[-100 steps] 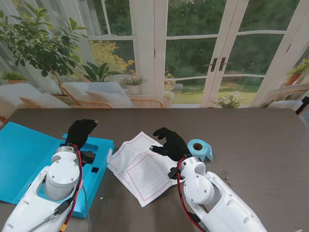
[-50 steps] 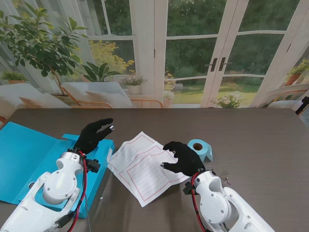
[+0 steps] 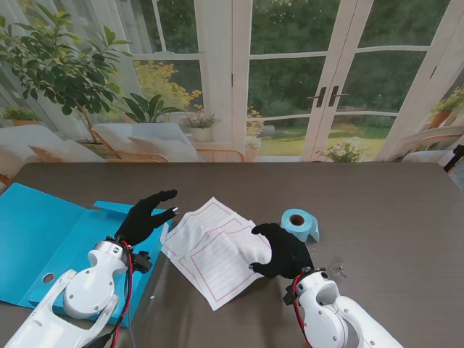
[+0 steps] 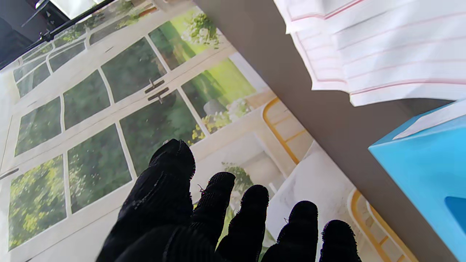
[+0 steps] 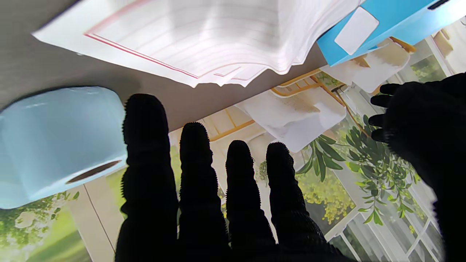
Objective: Peel a label from the label roll, stick it on the side of the file box and file the documents
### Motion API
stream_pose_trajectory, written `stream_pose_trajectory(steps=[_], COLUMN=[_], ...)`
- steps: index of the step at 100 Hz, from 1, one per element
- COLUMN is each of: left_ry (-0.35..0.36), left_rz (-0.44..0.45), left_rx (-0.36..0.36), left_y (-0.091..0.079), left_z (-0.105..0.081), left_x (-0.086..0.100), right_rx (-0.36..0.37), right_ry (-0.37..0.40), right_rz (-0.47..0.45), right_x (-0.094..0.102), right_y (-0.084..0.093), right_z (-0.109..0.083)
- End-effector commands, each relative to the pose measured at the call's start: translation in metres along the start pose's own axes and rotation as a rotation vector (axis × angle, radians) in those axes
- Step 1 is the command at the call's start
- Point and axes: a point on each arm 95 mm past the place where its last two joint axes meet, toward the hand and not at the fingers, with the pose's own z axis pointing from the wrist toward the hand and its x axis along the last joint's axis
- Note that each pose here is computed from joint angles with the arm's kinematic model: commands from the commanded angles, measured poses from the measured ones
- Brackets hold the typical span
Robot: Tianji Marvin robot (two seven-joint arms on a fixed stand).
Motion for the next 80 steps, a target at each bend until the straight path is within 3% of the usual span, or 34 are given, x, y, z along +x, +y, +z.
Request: stream_pose_trajectory(steps=[1,26,45,80], left_ry=[-0.004,0.001,-0.007,-0.01], left_rz=[-0.013,-0.02,-0.033,-0.047], left_rx=[-0.015,-0.01,-0.009,-0.015], left_y=[0.005,0.002,0.001,0.001], left_z=[-0.004,-0.008,-0.011,-0.012], left_x=[0.0,0.002,0.0,0.001], right_rx=[0.044,0.093,0.129,0.086], right_ry=[0.0,0.037,0.048,0.057], right_rz=[-0.019,-0.169,-0.219,-0.331], right_x=[-0.003,-0.01,-0.014,-0.018], right_y=[-0.014,-0.03,-0.038,-0.045], right_z=[-0.008,-0.008,-0.009,0.0])
